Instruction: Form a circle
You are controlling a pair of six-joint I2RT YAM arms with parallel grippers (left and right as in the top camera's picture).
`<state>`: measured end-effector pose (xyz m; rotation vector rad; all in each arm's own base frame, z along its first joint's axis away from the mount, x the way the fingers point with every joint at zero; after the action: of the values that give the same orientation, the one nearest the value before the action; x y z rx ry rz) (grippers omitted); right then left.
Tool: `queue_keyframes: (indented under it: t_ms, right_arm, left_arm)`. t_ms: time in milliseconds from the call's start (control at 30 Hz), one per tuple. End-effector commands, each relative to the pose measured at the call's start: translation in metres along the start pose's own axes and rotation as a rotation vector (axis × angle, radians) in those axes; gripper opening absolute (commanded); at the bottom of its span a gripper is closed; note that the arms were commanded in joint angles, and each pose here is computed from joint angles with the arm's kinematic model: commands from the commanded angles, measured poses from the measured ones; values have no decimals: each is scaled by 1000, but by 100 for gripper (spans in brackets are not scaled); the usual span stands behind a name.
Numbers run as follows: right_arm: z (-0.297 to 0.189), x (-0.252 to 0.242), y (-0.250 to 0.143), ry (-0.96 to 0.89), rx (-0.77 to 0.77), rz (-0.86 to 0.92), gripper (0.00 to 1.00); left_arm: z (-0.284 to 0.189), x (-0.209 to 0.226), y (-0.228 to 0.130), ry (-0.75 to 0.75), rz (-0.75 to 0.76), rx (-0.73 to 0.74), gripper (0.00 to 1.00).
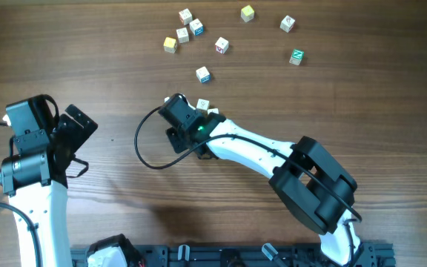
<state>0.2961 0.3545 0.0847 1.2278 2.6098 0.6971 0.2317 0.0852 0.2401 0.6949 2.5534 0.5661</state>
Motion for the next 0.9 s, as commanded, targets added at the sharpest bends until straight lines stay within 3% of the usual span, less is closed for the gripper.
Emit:
queue_keyframes:
  t_ms: [0, 667, 867]
  right_arm:
    - [10, -5, -7, -32, 31, -14, 5]
    - [10, -16, -10, -55, 54, 3, 4]
    - [5, -4, -10, 61, 64, -58, 4]
  left_arm:
    - [0, 0, 0, -6, -13, 3, 100]
    - [0, 0, 0, -6, -14, 3, 100]
    - [0, 0, 0, -6, -13, 3, 100]
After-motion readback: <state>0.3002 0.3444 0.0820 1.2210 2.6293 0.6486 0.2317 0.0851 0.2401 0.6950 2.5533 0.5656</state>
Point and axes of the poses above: each gripper's point midway between its finger pads, its own z axis out along the fingers, its own x axis along the line the jaws close on, y = z × x, the point moved 7 cm from there along -z, back along the fingers, and after that the axes turned 10 degrees about -z, right-handed, at the moved point
